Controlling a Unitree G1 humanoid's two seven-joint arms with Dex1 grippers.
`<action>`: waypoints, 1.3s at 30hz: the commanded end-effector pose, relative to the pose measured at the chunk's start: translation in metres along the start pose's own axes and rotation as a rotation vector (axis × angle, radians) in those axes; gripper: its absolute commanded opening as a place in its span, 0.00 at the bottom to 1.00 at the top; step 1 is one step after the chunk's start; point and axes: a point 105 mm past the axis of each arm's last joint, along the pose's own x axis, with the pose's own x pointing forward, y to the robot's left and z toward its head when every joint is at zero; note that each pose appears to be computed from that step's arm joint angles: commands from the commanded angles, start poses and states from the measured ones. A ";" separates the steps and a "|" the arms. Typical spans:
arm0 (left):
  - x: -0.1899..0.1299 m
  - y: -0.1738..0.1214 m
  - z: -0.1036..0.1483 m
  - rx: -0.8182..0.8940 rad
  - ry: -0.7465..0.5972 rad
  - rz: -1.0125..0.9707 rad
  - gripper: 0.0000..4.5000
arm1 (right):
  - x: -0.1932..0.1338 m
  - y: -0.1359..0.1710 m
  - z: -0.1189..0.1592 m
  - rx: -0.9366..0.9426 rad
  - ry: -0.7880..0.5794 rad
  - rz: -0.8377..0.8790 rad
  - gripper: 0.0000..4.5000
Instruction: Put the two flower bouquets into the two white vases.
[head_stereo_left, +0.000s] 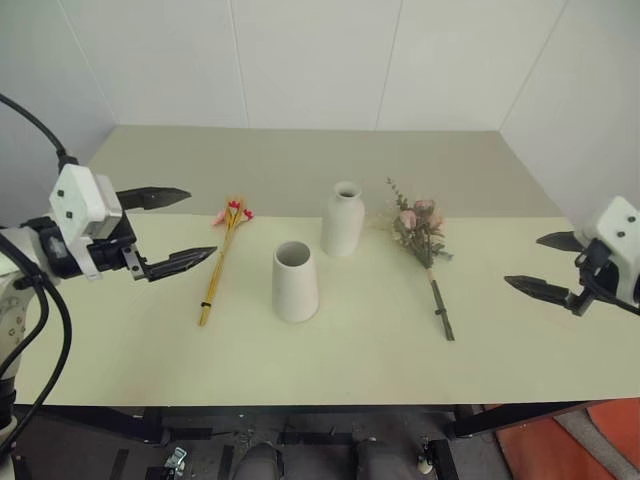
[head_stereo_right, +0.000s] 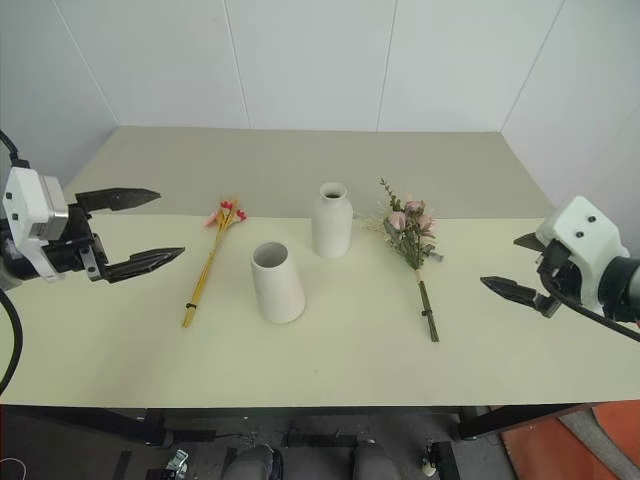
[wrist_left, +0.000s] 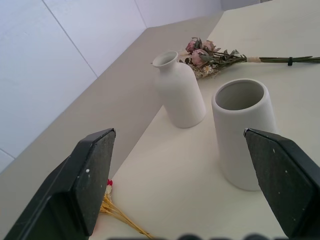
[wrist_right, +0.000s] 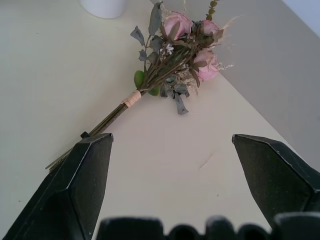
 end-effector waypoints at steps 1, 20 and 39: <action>0.000 0.001 0.011 0.045 -0.028 -0.006 1.00 | -0.007 -0.006 0.010 -0.039 -0.018 -0.040 1.00; 0.024 -0.008 0.019 0.085 -0.055 -0.083 1.00 | 0.060 -0.008 0.014 0.324 0.175 -0.040 1.00; 0.035 -0.024 0.022 0.121 -0.054 -0.178 1.00 | 0.142 0.019 0.002 0.530 0.255 0.046 1.00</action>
